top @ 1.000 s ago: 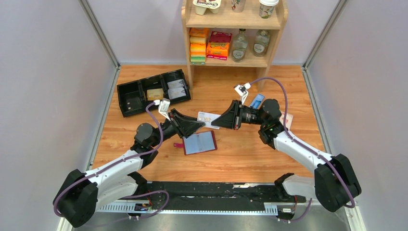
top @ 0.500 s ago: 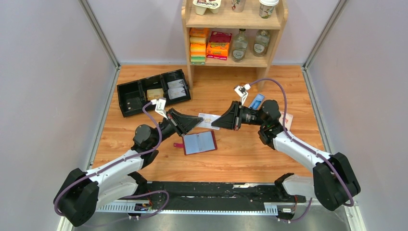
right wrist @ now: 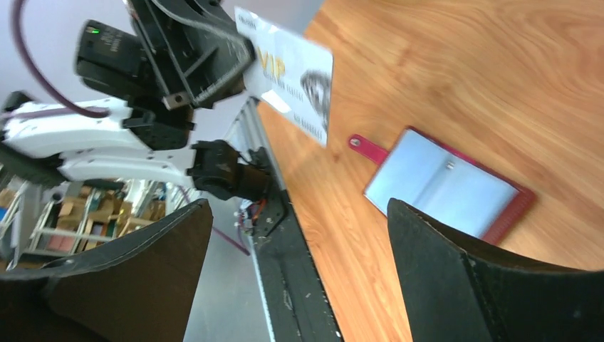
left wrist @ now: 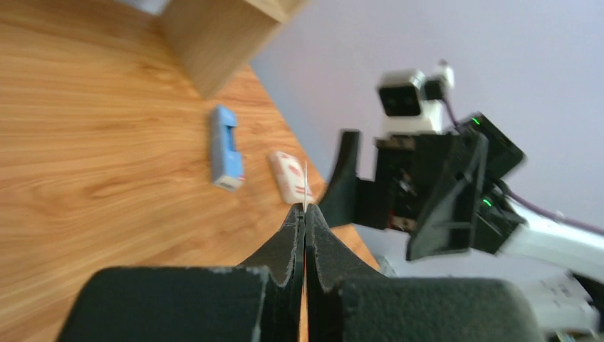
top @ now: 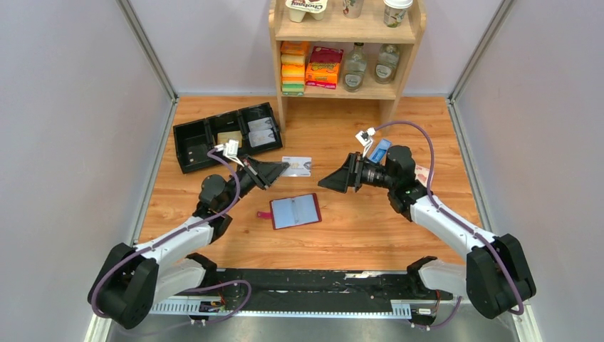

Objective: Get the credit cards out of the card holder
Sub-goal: Place the credit card in the storage box.

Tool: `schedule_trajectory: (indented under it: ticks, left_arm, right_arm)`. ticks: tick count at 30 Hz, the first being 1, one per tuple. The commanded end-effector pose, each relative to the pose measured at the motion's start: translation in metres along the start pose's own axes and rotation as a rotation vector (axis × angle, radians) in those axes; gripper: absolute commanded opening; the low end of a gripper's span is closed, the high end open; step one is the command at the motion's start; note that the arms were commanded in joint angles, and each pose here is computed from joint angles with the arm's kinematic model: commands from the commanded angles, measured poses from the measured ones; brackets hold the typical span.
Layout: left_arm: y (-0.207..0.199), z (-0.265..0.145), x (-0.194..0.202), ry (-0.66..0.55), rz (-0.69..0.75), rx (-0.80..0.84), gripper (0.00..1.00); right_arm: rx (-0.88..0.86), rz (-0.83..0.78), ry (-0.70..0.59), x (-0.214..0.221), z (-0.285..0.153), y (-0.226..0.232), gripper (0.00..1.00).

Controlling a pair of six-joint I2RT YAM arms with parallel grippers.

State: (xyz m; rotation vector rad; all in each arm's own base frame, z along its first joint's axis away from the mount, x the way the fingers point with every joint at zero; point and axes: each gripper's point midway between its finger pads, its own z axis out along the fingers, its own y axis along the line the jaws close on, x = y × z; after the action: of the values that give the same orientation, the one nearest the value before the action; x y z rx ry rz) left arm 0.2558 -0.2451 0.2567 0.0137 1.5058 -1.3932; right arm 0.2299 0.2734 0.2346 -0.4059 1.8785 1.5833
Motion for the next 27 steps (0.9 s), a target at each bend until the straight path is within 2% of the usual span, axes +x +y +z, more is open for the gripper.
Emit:
schedule_trajectory:
  ticks: [1, 2, 8, 16, 20, 27]
  left_arm:
    - [0.051, 0.002, -0.036, -0.105, 0.019, -0.183, 0.0]
    - [0.068, -0.002, -0.043, -0.121, 0.024, -0.236, 0.0]
    - [0.157, -0.009, -0.078, -0.147, 0.021, -0.515, 0.0]
    - [0.233, 0.023, -0.117, -0.103, 0.061, -0.692, 0.0]
    - [0.268, 0.039, -0.12, -0.071, 0.046, -0.751, 0.0]
    - [0.315, 0.049, -0.099, 0.046, -0.057, -0.873, 0.0]
  right_arm:
    - [0.211, -0.032, -0.015, -0.002, -0.007, -0.037, 0.97]
    - [0.25, -0.03, -0.019, -0.001, -0.009, -0.044, 1.0]
    - [0.391, -0.063, -0.021, 0.0, -0.015, -0.063, 1.0]
    - [0.501, -0.104, 0.0, 0.006, -0.023, -0.073, 1.0]
    - [0.493, -0.128, 0.013, 0.008, -0.022, -0.07, 1.0]
    - [0.507, -0.135, 0.025, 0.009, -0.02, -0.074, 1.0]
